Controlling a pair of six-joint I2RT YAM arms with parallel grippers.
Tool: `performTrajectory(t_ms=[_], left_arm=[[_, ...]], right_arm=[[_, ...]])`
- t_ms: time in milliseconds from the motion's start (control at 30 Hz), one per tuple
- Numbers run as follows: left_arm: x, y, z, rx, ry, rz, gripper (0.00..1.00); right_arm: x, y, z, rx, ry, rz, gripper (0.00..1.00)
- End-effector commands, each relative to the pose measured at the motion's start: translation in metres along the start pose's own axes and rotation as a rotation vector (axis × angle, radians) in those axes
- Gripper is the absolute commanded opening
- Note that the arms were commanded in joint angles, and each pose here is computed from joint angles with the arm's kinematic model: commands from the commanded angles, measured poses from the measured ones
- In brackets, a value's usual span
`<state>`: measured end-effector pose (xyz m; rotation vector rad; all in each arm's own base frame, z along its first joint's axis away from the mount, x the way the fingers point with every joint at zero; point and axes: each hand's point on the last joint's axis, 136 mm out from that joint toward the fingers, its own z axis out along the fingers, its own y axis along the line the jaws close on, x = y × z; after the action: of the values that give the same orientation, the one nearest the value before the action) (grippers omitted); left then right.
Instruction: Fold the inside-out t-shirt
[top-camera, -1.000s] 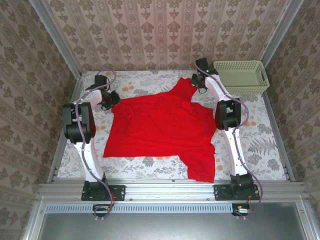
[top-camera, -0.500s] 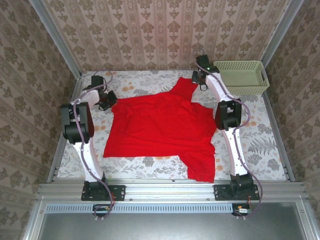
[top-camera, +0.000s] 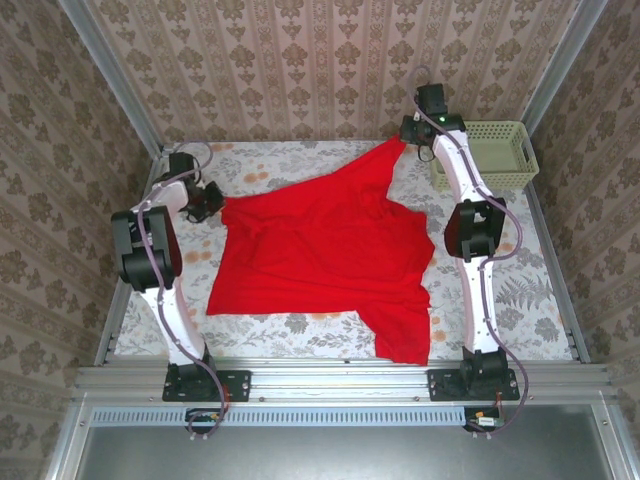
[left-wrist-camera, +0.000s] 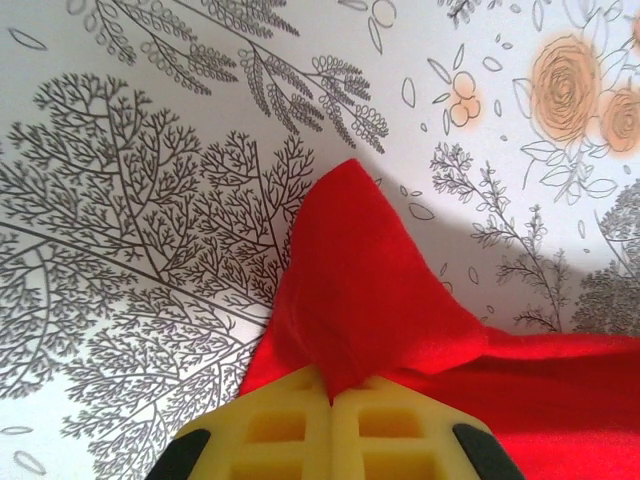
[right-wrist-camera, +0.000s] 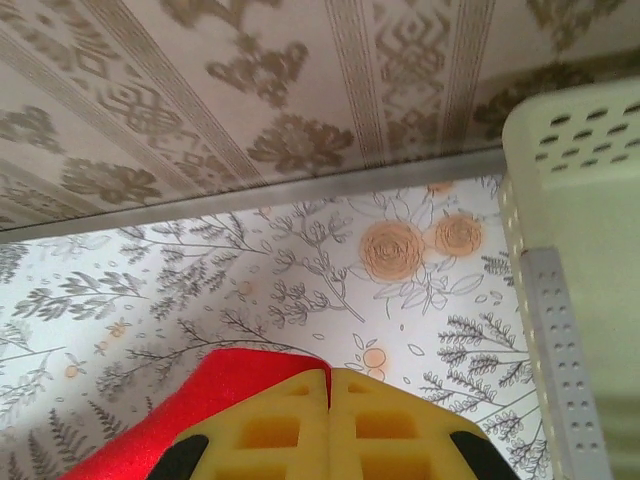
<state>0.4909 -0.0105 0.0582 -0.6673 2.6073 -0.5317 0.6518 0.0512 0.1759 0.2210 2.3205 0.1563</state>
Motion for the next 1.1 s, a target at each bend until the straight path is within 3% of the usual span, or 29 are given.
performTrajectory(t_ms=[0,300,500,767,1067], left_arm=[[-0.008,-0.004,-0.029,0.028,-0.033,0.021,0.0],[-0.014,-0.04,-0.082,0.147,-0.093,0.051,0.0],[-0.017,-0.073,-0.154,0.182,-0.172,0.094,0.0],[-0.009,-0.081,-0.266,0.058,-0.367,0.168,0.0],[0.03,-0.098,-0.331,0.16,-0.45,0.27,0.0]], right_arm=[[-0.051,0.015,-0.051,-0.052,-0.145,-0.043,0.0],[-0.098,0.02,-0.125,-0.079,-0.284,-0.061,0.0],[-0.119,0.024,-0.179,-0.088,-0.361,-0.072,0.0],[-0.138,0.015,-0.265,-0.033,-0.469,-0.093,0.0],[-0.142,0.027,-0.379,-0.138,-0.626,-0.075,0.0]])
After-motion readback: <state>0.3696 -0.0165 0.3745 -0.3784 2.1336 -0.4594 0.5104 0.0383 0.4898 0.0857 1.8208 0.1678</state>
